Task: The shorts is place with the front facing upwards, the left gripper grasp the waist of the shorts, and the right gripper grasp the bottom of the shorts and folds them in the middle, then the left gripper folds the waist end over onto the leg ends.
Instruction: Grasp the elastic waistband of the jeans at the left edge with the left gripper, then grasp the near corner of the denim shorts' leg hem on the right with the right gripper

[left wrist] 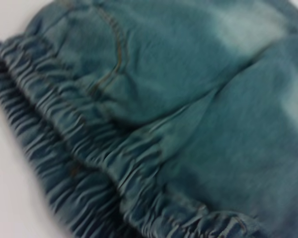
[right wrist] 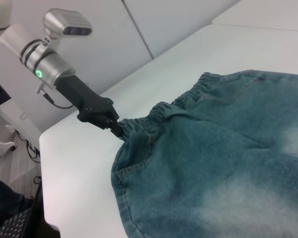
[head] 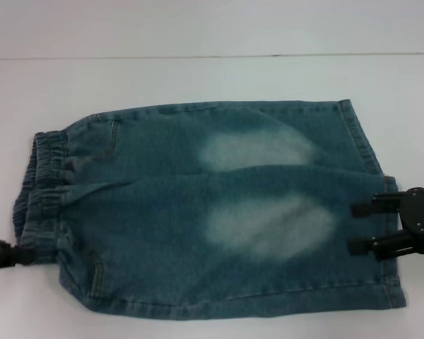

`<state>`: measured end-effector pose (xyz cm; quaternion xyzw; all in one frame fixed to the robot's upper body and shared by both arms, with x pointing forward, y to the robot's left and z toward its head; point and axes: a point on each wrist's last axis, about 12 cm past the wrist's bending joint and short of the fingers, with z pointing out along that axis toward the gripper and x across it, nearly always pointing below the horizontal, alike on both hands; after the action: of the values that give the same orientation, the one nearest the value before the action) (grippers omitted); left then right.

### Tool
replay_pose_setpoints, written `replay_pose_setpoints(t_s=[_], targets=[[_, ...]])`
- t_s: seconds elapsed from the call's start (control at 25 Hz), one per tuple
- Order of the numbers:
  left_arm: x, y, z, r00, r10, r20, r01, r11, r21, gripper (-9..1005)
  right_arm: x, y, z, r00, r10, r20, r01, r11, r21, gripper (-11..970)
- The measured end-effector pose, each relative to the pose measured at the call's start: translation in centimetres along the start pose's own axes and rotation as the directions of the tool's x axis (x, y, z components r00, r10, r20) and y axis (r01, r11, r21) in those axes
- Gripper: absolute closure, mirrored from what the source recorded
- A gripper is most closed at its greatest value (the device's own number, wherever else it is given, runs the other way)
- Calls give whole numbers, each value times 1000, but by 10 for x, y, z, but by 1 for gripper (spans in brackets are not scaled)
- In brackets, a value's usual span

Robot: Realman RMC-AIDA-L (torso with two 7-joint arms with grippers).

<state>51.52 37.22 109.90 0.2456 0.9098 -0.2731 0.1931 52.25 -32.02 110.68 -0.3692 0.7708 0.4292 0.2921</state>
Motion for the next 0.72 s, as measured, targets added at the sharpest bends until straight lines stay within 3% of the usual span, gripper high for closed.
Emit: replay_pose_setpoints(t_s=[0.24,0.72], targets=[[-14,-4,-8,998,4,64,-7,999,52,977,-12,-7,-15,998,60,-35,-58,998,39,12],[-26,3,-8,995,-18,97,19,1000,-10,977,-17,-10,-22,898,140,-417,-114,990,87,13]])
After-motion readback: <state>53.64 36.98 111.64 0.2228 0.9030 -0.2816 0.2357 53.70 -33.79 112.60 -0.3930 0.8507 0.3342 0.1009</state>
